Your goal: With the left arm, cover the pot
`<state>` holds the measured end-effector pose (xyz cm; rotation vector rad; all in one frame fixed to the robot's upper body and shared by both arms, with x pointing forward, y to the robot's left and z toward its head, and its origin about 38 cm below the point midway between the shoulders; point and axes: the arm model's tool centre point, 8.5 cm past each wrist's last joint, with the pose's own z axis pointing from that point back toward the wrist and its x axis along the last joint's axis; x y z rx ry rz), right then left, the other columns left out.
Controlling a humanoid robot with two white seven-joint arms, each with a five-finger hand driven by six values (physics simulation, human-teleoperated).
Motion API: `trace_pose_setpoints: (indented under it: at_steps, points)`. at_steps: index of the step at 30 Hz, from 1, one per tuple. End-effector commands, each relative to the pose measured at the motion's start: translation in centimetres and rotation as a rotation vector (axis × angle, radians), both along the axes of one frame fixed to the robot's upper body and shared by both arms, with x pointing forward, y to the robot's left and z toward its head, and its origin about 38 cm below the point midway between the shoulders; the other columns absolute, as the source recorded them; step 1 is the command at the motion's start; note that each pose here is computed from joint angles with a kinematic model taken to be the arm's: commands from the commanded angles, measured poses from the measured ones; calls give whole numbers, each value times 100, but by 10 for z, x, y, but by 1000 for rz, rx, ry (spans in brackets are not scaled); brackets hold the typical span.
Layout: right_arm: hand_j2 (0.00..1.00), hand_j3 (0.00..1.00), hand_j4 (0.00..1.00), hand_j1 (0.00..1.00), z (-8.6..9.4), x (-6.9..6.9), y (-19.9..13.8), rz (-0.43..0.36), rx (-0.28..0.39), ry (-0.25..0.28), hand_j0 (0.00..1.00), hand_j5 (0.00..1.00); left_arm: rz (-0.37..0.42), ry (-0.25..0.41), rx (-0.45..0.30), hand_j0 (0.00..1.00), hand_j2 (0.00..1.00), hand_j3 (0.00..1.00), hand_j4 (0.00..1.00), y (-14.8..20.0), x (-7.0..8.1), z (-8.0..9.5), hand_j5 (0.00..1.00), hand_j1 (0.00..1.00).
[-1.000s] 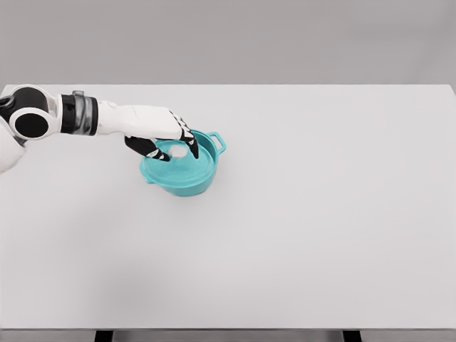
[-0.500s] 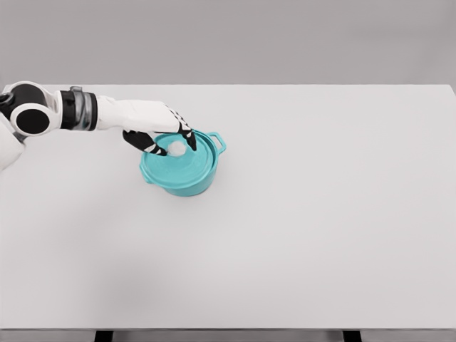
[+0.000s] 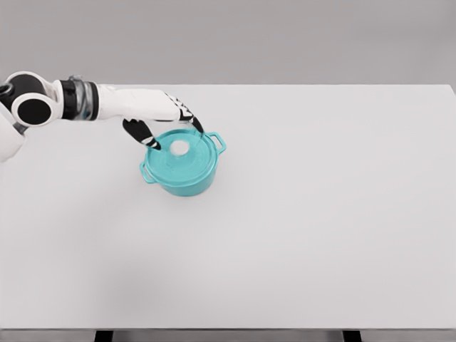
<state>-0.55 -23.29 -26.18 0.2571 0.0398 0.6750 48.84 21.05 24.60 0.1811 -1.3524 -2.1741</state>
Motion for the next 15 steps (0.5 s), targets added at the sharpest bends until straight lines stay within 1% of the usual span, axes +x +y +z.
trace_pose_setpoints:
  at_steps: [1, 4, 5, 6, 8, 9, 11, 12, 14, 15]
  points:
    - [100, 100, 100, 100, 0, 0, 0, 0, 0, 0, 100, 100, 2, -1, -7, 100, 100, 100, 100, 2, 0, 2, 100, 100]
    - [100, 100, 100, 100, 0, 0, 0, 0, 0, 0, 100, 100, 7, -22, -7, 100, 100, 100, 100, 6, 2, 13, 100, 100]
    - [100, 100, 100, 100, 0, 0, 0, 0, 0, 0, 100, 100, 15, -31, 0, 100, 100, 100, 100, 15, 2, 17, 100, 100]
    - [100, 100, 100, 100, 0, 0, 0, 0, 0, 0, 100, 100, 28, -35, 14, 100, 100, 100, 100, 28, 0, 18, 100, 100]
    - [100, 100, 100, 100, 0, 0, 0, 0, 0, 0, 100, 100, 98, -34, 54, 100, 100, 100, 100, 69, -3, 19, 100, 100]
    - [100, 100, 100, 100, 0, 0, 0, 0, 0, 0, 100, 100, 142, -41, 75, 100, 100, 100, 100, 93, -5, 24, 100, 100]
    - [100, 100, 100, 100, 0, 0, 0, 0, 0, 0, 100, 100, 194, -47, 99, 100, 100, 100, 100, 120, -9, 30, 100, 100]
    - [100, 100, 100, 100, 0, 0, 0, 0, 0, 0, 100, 100, 195, -45, 99, 100, 100, 100, 100, 120, -9, 29, 100, 100]
    - [100, 100, 100, 100, 0, 0, 0, 0, 0, 0, 100, 100, 214, -16, 103, 100, 100, 100, 100, 126, -10, 15, 100, 100]
    - [100, 100, 100, 100, 0, 0, 0, 0, 0, 0, 100, 100, 220, -11, 102, 100, 100, 100, 100, 127, -9, 13, 100, 100]
